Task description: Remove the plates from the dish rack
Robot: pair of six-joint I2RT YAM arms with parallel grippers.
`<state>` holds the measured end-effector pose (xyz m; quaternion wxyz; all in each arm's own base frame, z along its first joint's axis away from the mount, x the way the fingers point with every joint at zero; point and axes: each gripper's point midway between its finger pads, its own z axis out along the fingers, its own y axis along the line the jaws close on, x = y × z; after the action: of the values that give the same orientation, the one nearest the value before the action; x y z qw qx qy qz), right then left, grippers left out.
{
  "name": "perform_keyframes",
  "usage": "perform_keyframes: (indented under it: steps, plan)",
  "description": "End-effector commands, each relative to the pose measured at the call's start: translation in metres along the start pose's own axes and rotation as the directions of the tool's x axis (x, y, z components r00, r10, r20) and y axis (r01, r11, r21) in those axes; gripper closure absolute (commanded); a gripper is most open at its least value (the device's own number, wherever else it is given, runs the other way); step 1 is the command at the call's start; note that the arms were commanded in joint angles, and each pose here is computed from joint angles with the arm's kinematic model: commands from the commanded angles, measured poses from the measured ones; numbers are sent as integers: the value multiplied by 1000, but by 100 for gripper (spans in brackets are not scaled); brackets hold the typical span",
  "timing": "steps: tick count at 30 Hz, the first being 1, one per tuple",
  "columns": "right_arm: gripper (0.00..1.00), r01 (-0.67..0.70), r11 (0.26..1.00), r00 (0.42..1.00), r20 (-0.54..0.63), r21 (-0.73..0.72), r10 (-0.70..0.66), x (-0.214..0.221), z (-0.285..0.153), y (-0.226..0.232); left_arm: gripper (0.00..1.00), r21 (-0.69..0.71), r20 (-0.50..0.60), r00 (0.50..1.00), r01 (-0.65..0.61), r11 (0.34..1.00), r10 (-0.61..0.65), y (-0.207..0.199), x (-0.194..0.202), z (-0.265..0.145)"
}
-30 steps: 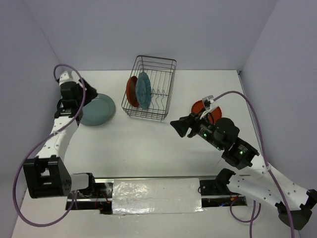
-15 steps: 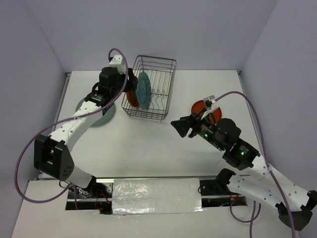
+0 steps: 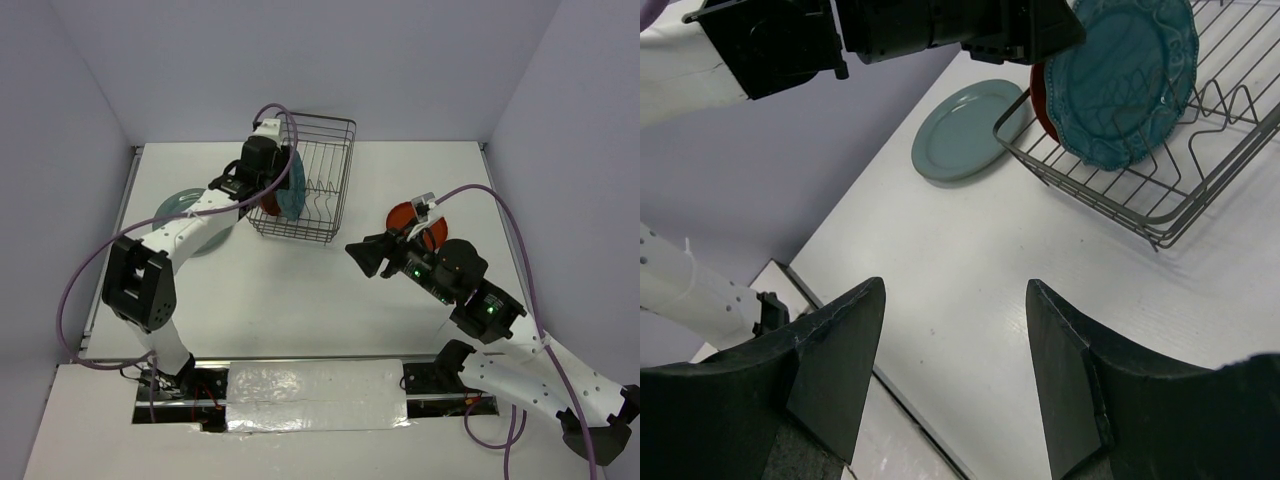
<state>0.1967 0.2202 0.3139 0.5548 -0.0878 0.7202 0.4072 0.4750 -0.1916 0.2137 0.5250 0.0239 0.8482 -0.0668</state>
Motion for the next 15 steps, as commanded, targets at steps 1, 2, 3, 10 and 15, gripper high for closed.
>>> perform_keyframes:
  steps: [1, 2, 3, 10, 15]
  plan:
    - [34, 2, 999, 999, 50, -34, -1, -16, -2, 10, 37, -51, 53, 998, -24, 998, 27, 2, -20, 3]
    - [34, 3, 999, 999, 50, -35, -1, -16, -2, 10, 38, -67, 55, 998, -28, 997, 32, 3, -20, 4]
    - [34, 1, 999, 999, 48, -38, 1, -15, -2, 11, 38, -73, 60, 997, -35, 997, 39, 1, -22, 4]
    - [34, 4, 1000, 998, 55, -28, -2, -16, -2, 9, 40, -116, 25, 997, -74, 991, 77, -4, -9, 21]
    - [34, 4, 999, 999, 49, -40, -2, -15, -1, 11, 46, -134, 16, 995, -92, 987, 95, -5, -7, 28]
